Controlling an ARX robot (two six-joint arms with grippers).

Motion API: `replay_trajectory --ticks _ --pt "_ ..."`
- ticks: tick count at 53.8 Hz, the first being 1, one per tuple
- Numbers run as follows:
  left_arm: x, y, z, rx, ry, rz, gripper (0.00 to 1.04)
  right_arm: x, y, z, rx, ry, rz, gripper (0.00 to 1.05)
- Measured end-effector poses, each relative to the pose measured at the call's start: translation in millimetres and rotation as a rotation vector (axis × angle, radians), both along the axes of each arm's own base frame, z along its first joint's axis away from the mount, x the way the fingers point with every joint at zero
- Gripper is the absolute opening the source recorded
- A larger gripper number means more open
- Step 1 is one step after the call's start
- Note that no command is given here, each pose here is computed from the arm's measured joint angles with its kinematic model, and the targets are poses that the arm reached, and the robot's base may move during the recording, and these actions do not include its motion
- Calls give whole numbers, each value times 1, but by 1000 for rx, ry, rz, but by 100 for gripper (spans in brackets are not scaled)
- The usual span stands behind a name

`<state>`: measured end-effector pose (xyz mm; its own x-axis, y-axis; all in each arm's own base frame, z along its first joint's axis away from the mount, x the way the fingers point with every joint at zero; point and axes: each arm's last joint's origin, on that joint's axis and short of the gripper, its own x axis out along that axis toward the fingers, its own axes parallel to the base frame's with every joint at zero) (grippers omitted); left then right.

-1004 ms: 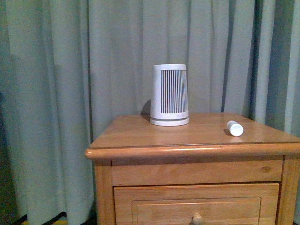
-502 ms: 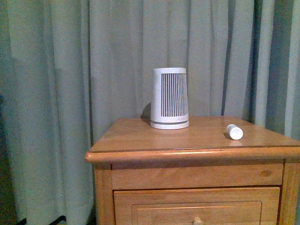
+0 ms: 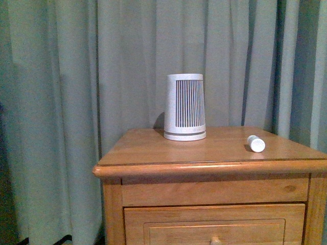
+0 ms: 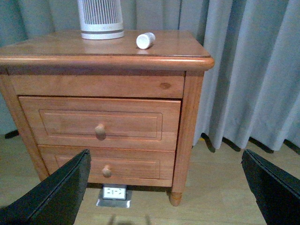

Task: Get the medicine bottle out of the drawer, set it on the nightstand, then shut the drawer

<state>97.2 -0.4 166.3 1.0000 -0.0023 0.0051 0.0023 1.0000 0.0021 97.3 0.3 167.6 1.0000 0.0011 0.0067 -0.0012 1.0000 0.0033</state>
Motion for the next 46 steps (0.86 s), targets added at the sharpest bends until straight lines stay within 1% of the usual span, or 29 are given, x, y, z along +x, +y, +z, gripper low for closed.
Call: replay_trajectory --ticks 46 --pt "0 0 0 0 0 0 98 0 0 0 0 0 0 98"
